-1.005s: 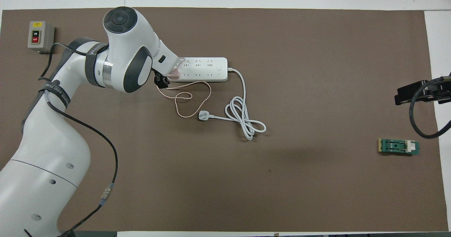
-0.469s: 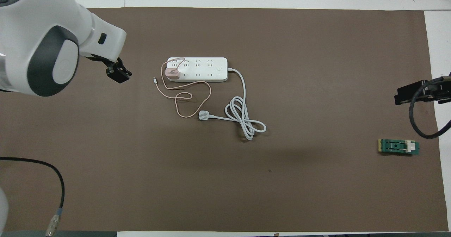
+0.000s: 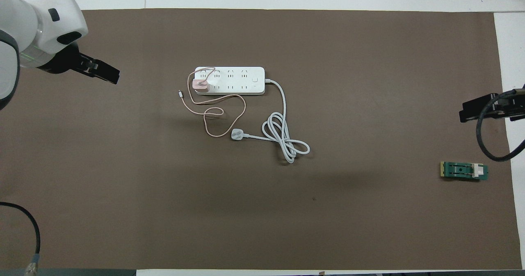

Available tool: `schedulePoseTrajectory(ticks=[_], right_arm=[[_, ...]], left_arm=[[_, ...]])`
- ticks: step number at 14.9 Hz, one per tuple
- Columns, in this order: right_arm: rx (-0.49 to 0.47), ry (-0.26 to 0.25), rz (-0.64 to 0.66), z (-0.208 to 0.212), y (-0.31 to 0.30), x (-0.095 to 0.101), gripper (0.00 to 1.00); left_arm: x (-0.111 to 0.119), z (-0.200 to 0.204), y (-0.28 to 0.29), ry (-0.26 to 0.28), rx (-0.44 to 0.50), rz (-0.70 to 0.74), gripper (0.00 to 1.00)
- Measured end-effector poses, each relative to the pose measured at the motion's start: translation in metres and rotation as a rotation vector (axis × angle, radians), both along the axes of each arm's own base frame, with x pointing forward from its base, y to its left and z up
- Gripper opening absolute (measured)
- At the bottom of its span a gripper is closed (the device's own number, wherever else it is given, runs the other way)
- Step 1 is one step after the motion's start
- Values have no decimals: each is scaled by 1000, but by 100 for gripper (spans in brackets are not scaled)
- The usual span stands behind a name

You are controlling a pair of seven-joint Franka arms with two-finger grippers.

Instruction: Plug charger into power strip

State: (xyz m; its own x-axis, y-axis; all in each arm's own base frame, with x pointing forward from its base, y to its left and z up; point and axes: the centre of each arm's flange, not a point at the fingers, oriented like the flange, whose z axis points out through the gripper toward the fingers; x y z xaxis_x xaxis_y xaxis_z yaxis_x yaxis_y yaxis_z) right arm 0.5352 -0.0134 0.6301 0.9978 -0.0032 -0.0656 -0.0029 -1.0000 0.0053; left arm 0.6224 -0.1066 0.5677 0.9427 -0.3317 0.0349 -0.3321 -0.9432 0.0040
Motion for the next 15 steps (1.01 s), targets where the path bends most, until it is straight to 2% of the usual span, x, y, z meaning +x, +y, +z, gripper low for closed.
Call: schedulePoseTrajectory(ticks=[5,15], right_arm=[[0,0,0,0,0,0,100],[0,0,0,0,0,0,100]], left_arm=[[-15,33,25,-24,-5,122,100],[-34,31,54,96,18,185,100]])
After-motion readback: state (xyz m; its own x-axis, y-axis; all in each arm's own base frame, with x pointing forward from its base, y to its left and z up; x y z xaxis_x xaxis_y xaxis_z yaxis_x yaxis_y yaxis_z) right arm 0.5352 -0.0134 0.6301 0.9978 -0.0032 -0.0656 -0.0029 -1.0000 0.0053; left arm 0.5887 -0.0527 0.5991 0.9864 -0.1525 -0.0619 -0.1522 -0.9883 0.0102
